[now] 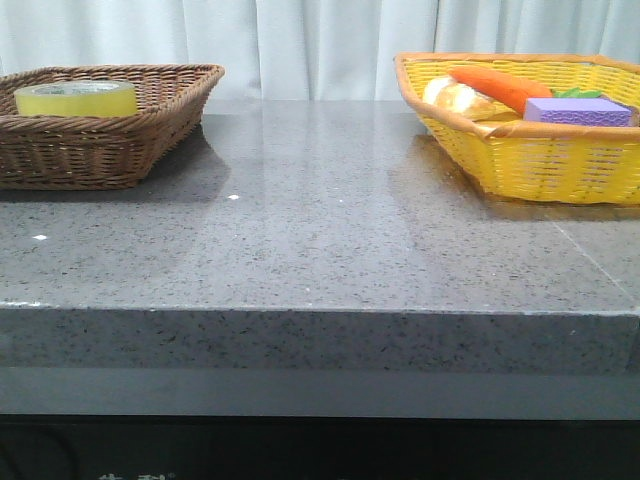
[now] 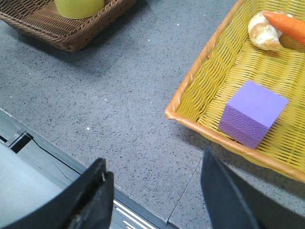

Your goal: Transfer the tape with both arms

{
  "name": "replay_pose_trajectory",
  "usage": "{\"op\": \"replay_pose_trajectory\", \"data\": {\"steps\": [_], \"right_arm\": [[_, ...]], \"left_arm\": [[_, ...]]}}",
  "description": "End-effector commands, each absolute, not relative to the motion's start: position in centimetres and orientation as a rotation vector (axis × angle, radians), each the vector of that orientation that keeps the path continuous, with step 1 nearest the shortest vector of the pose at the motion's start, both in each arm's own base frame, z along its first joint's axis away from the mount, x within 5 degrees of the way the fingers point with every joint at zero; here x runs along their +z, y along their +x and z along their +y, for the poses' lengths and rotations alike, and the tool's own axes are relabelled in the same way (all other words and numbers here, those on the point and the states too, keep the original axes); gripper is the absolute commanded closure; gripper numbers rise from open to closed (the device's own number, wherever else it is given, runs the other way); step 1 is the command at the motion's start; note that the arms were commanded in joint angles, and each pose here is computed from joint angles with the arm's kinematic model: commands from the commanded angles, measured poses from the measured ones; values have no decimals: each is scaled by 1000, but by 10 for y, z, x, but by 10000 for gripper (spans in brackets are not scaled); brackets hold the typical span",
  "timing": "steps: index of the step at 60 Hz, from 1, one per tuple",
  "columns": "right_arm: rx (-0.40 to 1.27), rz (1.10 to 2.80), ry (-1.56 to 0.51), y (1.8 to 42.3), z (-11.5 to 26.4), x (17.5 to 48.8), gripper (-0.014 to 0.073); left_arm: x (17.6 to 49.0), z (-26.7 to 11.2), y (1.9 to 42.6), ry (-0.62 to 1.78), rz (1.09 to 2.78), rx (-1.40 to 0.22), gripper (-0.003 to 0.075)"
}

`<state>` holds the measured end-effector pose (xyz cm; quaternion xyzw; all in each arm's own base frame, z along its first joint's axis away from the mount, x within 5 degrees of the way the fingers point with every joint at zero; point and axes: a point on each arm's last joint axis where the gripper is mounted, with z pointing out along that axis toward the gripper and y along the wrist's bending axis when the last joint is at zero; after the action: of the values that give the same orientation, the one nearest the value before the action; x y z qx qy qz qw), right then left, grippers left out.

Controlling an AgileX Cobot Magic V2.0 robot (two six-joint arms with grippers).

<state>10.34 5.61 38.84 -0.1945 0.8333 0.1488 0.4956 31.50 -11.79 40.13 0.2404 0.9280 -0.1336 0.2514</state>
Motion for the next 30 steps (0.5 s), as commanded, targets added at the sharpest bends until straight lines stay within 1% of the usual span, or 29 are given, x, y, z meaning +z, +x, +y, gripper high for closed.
{"op": "replay_pose_trajectory", "data": {"steps": [1, 7, 18, 30], "right_arm": [[369, 1922, -447, 104, 55, 403, 159], [369, 1922, -447, 104, 55, 403, 159], [369, 1922, -447, 104, 55, 403, 159], [369, 1922, -447, 104, 55, 403, 159]], "left_arm": [[418, -118, 288, 682, 2440, -386, 231], [411, -115, 272, 680, 2438, -386, 230], [404, -103, 241, 673, 2368, -363, 230], [405, -87, 200, 661, 2200, -325, 231]]}}
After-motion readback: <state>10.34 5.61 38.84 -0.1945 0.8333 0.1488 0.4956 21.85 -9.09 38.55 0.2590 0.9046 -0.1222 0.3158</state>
